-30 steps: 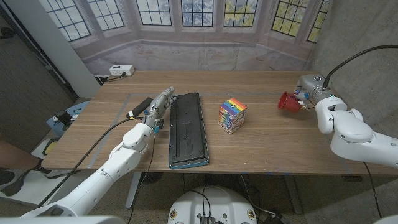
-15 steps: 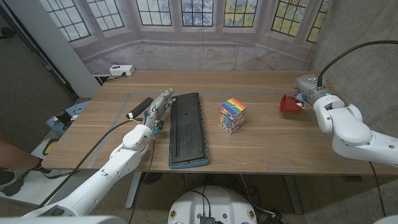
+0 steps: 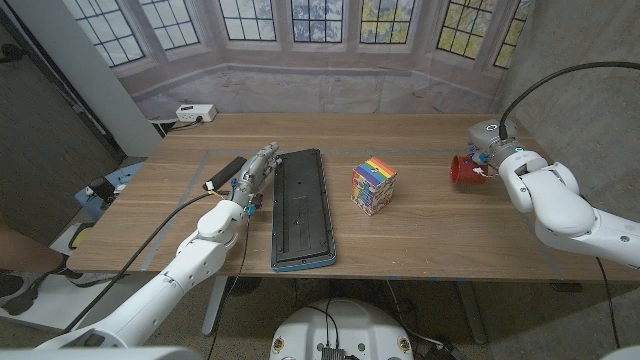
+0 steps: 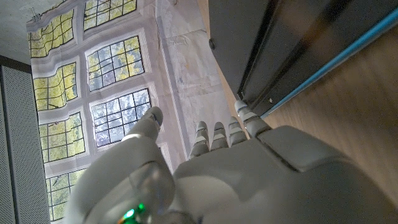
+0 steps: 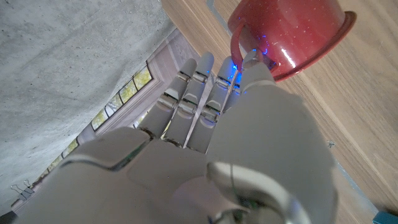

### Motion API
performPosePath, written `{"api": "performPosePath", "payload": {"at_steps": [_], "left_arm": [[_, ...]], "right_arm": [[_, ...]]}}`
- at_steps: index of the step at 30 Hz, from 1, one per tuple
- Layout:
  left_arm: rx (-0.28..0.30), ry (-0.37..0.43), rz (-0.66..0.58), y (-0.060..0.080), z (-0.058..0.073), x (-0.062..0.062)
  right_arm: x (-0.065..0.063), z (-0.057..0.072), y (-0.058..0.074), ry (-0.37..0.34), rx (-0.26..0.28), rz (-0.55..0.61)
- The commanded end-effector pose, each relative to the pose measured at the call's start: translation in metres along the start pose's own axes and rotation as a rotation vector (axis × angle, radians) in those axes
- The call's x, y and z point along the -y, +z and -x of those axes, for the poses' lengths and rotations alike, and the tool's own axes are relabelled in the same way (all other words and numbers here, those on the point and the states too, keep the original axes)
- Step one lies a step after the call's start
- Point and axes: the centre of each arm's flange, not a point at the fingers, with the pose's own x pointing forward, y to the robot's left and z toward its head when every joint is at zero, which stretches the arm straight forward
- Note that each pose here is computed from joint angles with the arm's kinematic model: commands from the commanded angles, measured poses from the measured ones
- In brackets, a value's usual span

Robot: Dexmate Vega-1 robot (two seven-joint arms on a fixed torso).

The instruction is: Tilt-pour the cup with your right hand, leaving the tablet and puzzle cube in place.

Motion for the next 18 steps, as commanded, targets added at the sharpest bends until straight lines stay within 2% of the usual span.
{"api": "performPosePath", "payload": {"at_steps": [1, 18], "left_arm": [[0.005, 0.003, 0.009, -0.0003, -0.0023, -0.0007], [0.008, 0.001, 0.009, 0.0008, -0.0039, -0.0007]], "right_arm": [[0.0016, -0.0018, 0.0014, 0.007, 0.015, 0.08], [0.0029, -0.0002, -0.0014, -0.005, -0.006, 0.034]]}}
